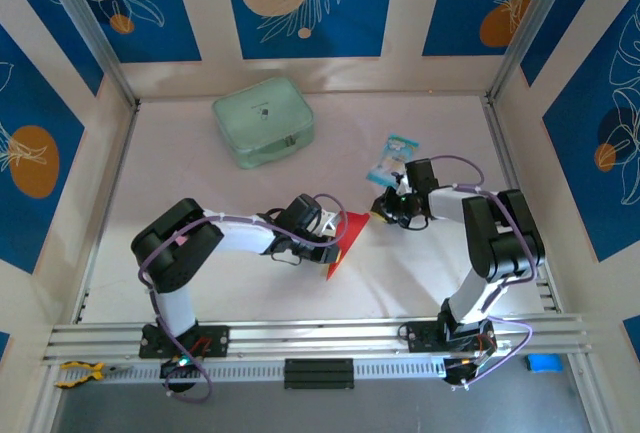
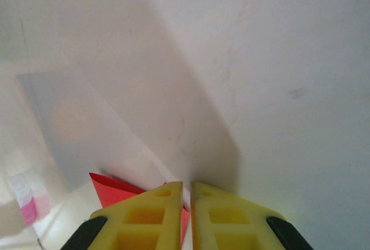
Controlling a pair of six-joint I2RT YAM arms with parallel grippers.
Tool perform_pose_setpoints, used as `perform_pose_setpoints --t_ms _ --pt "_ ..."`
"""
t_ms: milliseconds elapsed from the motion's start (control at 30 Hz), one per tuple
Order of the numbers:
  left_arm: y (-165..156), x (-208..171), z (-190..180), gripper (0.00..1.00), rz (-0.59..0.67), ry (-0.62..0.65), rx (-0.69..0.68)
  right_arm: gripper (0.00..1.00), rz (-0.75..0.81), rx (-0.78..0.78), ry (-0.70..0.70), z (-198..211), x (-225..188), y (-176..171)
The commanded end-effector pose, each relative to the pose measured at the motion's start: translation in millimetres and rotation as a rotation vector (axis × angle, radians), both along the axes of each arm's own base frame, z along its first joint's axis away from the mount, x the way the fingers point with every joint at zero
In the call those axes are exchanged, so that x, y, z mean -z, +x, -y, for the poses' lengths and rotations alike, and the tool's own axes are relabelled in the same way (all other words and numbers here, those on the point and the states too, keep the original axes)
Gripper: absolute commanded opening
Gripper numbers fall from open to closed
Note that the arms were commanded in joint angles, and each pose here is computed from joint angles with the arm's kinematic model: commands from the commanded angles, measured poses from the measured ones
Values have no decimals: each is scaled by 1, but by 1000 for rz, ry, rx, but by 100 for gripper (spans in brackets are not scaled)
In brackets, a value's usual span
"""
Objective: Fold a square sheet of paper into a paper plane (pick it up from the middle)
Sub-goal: Fold the wing for the fifth time at the center of the table.
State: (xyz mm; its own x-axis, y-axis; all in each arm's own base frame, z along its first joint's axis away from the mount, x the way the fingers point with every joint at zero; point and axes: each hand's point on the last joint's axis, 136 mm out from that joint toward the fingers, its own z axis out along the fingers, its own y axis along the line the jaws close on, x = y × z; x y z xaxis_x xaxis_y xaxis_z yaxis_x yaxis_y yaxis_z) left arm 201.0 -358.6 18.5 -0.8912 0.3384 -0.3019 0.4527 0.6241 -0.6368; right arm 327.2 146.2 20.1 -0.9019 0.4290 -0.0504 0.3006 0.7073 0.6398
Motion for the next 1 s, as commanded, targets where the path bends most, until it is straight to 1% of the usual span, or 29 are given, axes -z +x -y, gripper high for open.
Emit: perform_pose_setpoints --t_ms 0,100,167,233,433,600,733,967 --pt "-31 51 -46 0 -139 221 -5 13 56 -26 -2 -1 -23 2" --pt "-30 49 -46 0 -132 219 -9 14 105 -64 31 -14 -38 -6" --pt "-30 48 -46 0 -131 216 -12 14 123 -108 83 -30 -44 -15" --pt "-29 47 -45 0 -130 213 -16 13 113 -145 105 -44 -42 -26" --pt "-27 43 -42 0 -128 200 -17 12 67 -210 115 -69 -24 -50" --pt "-25 36 -38 0 -123 182 -17 8 -19 -197 45 -65 6 -60" --pt "-20 18 -32 0 -98 152 -17 6 -82 -178 7 -55 28 -70" --pt "-3 -31 -11 0 -25 60 -17 6 -95 -169 6 -53 32 -74"
